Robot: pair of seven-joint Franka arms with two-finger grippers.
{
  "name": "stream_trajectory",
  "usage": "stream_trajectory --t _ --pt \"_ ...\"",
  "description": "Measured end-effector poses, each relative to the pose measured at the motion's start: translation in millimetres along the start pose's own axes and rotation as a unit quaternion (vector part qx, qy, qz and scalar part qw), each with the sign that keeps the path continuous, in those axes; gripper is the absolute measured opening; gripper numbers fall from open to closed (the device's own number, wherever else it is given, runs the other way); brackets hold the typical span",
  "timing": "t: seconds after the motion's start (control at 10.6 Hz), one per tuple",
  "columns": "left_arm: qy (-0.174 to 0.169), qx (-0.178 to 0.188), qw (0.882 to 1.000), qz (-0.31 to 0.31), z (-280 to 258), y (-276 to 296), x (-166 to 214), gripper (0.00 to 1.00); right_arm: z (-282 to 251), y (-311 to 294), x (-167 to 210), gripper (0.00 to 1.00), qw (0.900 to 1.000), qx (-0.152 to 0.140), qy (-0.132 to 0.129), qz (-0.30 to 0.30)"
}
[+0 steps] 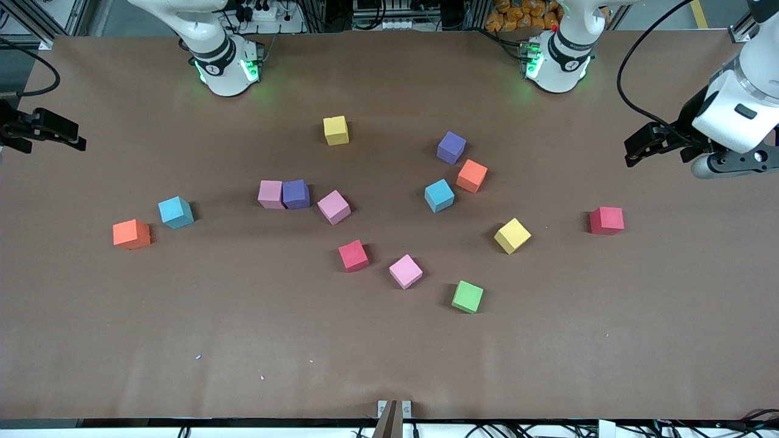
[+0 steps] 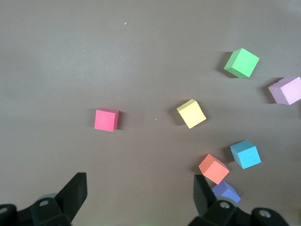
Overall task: Arrange 11 blocks into digit 3
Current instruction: 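Reach the left gripper down to the purple block beside the orange block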
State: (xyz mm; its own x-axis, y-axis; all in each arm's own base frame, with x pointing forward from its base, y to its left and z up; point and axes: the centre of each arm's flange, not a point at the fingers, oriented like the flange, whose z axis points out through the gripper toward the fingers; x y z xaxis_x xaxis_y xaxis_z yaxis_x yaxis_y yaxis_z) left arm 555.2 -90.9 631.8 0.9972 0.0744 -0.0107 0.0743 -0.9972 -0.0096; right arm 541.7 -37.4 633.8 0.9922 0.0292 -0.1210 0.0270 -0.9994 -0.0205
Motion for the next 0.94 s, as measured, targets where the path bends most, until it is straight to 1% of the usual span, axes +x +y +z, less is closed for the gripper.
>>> stream_trajectory --t 0.28,0.38,0.47,0.66,0.75,0.85,0.94 --pt "0.0 0.0 1.0 0.004 0 0 0 1.0 0 0 0 1.0 1.0 0.0 0.0 0.0" --pt "-0.005 0.001 1.0 0.009 4 4 -1 1.0 0 0 0 1.0 1.0 0.0 0.0 0.0" --pt "-0.017 0.004 1.0 0.019 17 15 -4 1.0 0 0 0 1.0 1.0 0.0 0.0 0.0" --pt "-0.044 0.012 0.997 0.06 59 60 -18 1.0 0 0 0 1.0 1.0 0.0 0.0 0.0" --pt "-0.049 0.015 0.995 0.083 86 91 -29 1.0 0 0 0 1.0 1.0 0.0 0.0 0.0" --pt "-0.046 0.016 0.995 0.083 113 132 -47 1.0 0 0 0 1.0 1.0 0.0 0.0 0.0" --pt "-0.037 0.016 0.997 0.063 137 177 -71 1.0 0 0 0 1.0 1.0 0.0 0.0 0.0"
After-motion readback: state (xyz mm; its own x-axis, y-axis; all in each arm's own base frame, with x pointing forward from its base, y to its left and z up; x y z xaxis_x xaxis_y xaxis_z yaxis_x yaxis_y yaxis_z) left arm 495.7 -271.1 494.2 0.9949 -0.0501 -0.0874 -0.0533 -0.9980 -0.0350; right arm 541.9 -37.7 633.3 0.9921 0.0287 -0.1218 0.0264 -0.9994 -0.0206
